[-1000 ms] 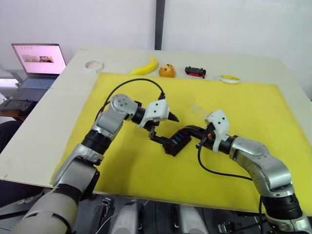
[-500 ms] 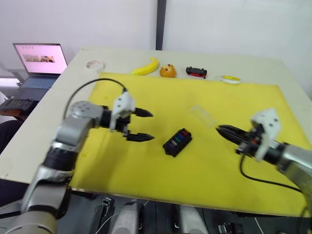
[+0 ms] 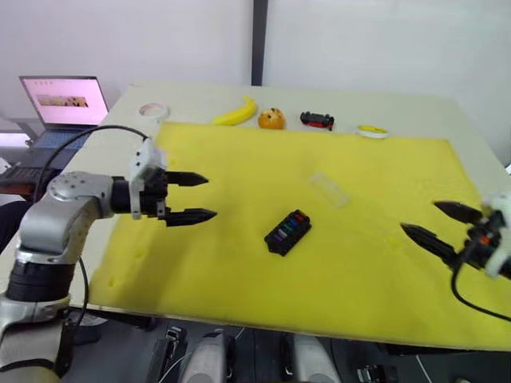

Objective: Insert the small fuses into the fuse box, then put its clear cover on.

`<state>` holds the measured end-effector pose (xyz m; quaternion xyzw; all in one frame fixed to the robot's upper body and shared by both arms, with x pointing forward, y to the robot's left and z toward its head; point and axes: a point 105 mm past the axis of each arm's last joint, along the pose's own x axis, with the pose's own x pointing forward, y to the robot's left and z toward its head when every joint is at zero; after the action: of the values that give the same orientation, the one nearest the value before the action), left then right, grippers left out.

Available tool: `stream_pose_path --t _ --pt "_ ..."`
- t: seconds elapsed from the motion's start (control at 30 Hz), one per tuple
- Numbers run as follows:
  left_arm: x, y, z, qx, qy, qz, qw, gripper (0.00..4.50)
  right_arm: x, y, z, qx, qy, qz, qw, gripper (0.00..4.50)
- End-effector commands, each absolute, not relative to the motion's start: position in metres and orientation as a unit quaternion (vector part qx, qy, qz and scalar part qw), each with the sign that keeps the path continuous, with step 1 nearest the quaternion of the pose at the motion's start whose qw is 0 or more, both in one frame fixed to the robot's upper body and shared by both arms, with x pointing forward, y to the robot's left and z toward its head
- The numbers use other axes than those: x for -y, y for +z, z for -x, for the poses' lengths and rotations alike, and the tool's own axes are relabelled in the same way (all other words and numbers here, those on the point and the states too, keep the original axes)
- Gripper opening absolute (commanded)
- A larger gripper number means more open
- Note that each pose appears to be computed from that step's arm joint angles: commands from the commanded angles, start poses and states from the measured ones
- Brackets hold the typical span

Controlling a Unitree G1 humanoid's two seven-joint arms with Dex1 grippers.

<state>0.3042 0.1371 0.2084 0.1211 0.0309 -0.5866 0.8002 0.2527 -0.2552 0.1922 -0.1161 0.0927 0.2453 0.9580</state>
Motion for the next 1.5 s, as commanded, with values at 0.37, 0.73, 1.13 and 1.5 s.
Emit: stream_pose_path --t 0.37,0.73,1.13,1.5 --pt "-0.101 0.236 -0.307 0.045 -0.590 -0.137 0.794 4.50 0.180 0.175 -0.351 -0.122 0.262 0.111 0.951 4.43" --pt "-0.088 0.239 -0.304 0.066 -0.600 -0.139 0.785 4.50 0.186 0.157 -0.381 -0.156 0.215 0.120 0.956 4.43" --pt "-0.085 0.238 -0.306 0.068 -0.597 -0.147 0.786 4.50 0.184 0.149 -0.381 -0.177 0.218 0.120 0.952 4.43" --pt "-0.081 0.238 -0.306 0.070 -0.598 -0.150 0.784 4.50 0.183 0.143 -0.377 -0.171 0.216 0.123 0.953 4.43"
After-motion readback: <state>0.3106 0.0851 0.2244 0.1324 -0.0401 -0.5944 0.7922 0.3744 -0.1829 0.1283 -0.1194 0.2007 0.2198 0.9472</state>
